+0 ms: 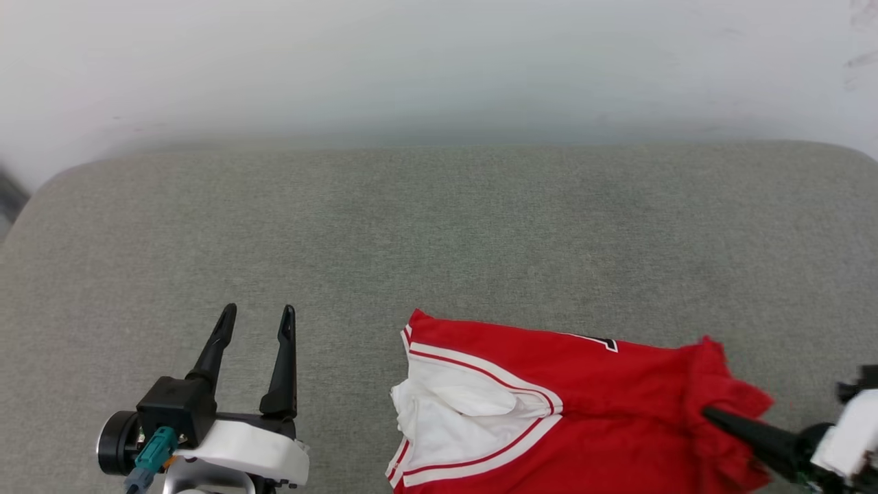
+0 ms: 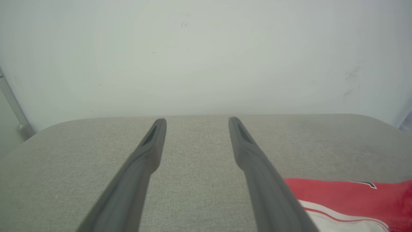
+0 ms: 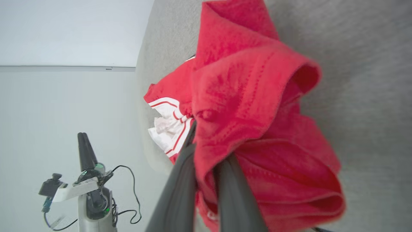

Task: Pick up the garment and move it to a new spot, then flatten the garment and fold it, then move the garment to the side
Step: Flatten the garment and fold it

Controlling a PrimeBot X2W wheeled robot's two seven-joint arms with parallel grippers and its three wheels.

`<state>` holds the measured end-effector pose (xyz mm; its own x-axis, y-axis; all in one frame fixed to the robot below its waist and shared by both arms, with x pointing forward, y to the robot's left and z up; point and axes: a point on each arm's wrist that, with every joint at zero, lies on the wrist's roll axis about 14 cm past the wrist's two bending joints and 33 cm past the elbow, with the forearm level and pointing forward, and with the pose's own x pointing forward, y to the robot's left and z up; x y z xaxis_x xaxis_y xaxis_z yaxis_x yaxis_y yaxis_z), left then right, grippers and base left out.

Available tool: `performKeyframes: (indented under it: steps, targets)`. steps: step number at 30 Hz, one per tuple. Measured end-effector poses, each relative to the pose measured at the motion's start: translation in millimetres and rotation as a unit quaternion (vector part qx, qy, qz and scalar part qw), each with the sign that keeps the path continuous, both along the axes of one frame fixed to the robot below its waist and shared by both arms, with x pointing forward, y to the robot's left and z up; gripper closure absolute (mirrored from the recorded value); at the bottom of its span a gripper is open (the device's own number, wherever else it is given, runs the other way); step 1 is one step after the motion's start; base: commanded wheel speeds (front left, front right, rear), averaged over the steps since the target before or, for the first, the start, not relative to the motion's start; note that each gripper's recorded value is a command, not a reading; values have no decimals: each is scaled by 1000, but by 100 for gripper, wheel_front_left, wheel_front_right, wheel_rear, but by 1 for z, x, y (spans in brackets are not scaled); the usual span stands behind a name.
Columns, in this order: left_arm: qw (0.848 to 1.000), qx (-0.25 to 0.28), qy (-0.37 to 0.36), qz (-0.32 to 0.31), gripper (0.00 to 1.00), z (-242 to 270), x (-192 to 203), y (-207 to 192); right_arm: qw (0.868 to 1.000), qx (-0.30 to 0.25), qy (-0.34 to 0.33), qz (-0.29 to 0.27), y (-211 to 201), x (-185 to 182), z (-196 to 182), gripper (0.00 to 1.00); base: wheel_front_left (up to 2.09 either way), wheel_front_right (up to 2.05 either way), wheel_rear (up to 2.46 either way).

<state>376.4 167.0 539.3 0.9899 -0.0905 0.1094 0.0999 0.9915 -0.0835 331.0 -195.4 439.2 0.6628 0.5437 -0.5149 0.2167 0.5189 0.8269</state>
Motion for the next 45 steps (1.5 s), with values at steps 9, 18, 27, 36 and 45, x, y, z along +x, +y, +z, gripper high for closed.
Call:
performKeyframes:
  steps: [9,18,27,36,45]
  targets:
    - [1000,1,6,5,0,0,-13,7,984,146,-26,95,101,18,18,100,0,0,0]
    - [1000,0,9,22,0,1,-21,18,976,149,-43,154,180,29,23,100,0,0,0]
    - [1000,6,16,26,0,-3,-15,21,979,69,-50,186,209,30,-1,0,0,0,0]
    - [1000,2,20,17,0,-9,-7,15,951,-14,-122,283,225,24,16,0,0,0,0]
    - [1000,0,21,9,0,-13,-1,9,900,-206,-291,253,173,59,42,0,0,0,0]
